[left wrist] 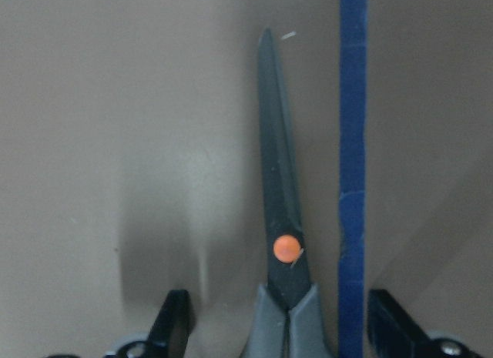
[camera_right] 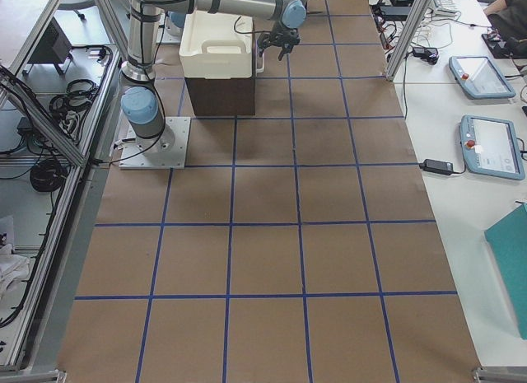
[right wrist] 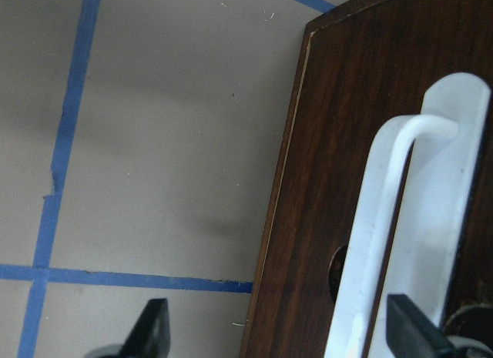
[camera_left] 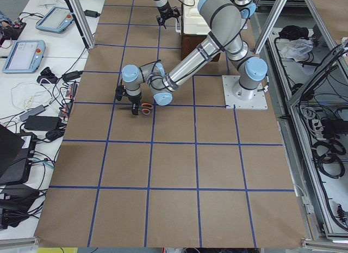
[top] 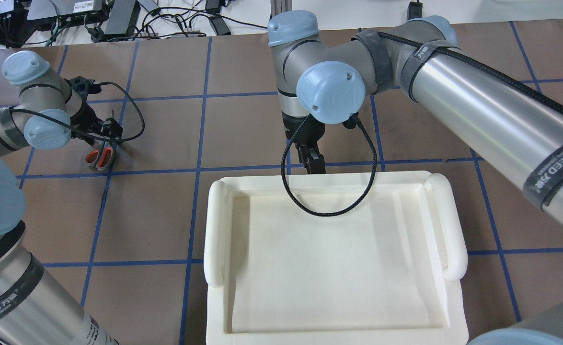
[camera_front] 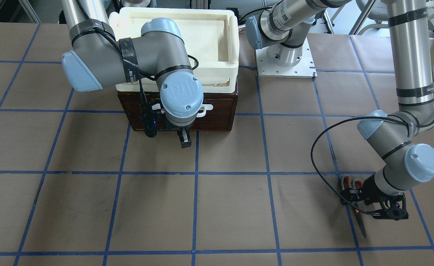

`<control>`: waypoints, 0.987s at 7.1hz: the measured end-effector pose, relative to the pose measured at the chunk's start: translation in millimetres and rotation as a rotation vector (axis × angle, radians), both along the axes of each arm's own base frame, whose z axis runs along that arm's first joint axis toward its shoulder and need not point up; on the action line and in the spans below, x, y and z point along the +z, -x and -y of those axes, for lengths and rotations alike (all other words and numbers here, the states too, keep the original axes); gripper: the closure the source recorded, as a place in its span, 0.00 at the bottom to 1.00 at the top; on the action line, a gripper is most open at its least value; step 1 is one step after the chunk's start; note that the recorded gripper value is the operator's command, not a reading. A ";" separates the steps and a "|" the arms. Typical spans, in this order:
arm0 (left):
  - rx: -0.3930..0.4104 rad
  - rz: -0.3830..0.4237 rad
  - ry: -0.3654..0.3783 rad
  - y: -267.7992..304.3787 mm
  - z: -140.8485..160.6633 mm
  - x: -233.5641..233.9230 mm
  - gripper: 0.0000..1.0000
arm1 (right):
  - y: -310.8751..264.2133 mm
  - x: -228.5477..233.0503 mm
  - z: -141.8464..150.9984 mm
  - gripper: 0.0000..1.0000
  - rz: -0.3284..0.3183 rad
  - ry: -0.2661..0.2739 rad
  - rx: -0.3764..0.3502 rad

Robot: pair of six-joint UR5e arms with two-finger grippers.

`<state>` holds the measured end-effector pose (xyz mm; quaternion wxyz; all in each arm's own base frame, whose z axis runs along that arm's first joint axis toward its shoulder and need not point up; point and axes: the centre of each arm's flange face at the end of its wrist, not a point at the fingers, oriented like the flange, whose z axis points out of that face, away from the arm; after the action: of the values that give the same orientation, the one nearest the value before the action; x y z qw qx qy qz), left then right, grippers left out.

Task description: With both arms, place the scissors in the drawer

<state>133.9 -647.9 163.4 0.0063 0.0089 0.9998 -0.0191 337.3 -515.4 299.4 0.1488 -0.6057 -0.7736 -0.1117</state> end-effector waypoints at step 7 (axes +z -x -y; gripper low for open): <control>-0.001 0.003 0.008 -0.2 0.5 4.4 0.44 | -0.3 -9.1 -6.3 0.00 0.004 -0.048 -0.001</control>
<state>134.1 -648.5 167.7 0.0079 0.0094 0.9997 -0.0232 337.6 -509.1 290.3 0.1615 -0.6023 -0.7706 -0.1315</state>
